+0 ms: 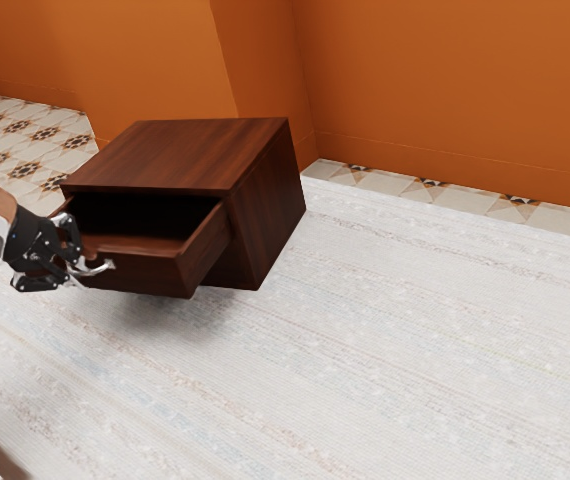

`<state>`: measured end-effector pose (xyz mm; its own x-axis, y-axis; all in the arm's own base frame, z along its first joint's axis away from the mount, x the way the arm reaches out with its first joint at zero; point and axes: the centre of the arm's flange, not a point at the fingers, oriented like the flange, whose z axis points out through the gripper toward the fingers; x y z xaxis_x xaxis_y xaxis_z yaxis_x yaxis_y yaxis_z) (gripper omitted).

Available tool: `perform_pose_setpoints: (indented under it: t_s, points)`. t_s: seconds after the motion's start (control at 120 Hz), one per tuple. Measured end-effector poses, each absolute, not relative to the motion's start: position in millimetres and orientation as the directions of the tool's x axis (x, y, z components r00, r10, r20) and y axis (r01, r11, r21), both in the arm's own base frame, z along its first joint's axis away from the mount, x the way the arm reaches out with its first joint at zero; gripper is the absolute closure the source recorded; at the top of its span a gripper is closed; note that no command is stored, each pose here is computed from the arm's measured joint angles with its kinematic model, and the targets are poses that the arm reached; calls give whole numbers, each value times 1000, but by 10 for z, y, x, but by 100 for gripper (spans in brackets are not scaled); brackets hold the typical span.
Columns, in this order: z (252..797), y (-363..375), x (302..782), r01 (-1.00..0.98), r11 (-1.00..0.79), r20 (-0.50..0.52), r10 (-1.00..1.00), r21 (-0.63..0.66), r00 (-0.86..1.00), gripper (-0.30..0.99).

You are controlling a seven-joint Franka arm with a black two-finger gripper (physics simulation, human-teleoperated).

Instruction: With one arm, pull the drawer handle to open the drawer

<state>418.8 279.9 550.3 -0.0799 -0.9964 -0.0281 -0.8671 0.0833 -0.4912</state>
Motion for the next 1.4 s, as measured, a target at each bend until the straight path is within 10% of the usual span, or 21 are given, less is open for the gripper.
perform_pose_setpoints:
  t_s: [0.85, 1.167, 1.4]
  points:
    - [5475, 2740, 3804, -864, 99, -22, -995, -494, -101, 79]
    - [5963, 2776, 3558, -867, 115, -43, -993, -485, -108, 55]
    - [6838, 1896, 5025, -930, 316, -147, -945, -189, -291, 26]
